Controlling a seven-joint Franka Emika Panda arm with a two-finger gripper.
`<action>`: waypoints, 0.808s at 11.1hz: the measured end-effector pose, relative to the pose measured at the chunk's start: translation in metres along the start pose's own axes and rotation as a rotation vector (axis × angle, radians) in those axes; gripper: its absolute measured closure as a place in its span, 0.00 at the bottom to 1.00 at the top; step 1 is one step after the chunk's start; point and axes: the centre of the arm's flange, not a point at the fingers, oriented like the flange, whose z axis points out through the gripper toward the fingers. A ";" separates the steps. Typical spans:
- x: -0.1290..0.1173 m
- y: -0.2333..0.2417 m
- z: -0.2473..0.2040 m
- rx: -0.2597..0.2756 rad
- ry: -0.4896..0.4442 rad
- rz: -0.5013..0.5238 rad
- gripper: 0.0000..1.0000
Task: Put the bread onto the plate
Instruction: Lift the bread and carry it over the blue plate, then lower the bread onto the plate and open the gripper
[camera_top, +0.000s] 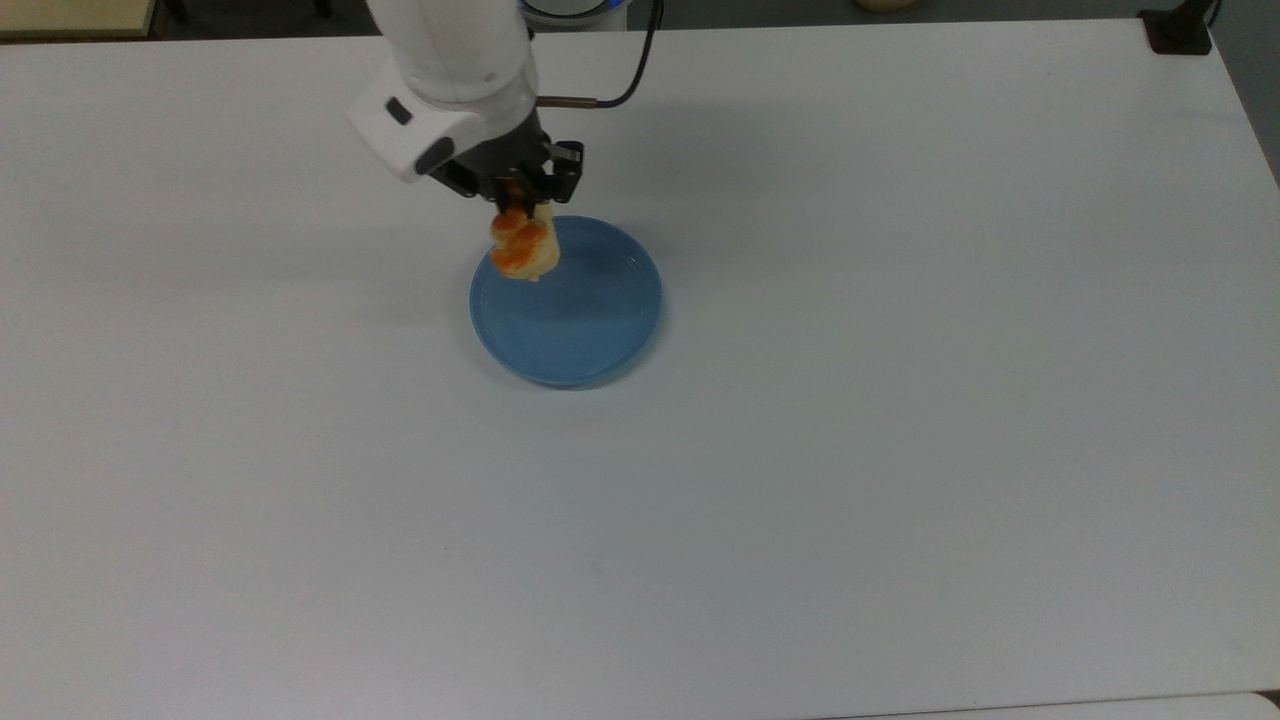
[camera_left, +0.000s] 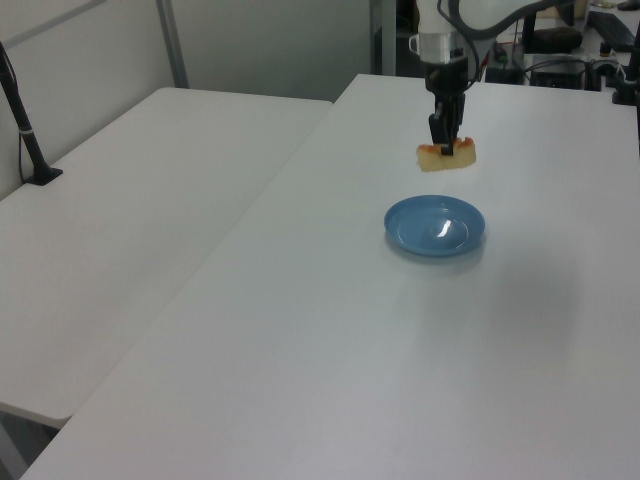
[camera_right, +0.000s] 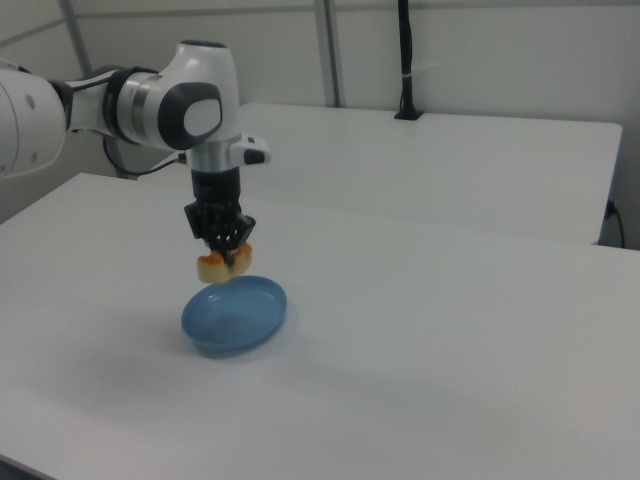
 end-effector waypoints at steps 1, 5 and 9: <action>-0.004 -0.011 0.015 0.002 -0.021 -0.011 0.79; -0.003 -0.030 0.076 0.011 0.071 0.027 0.79; 0.008 -0.033 0.105 0.025 0.115 0.025 0.79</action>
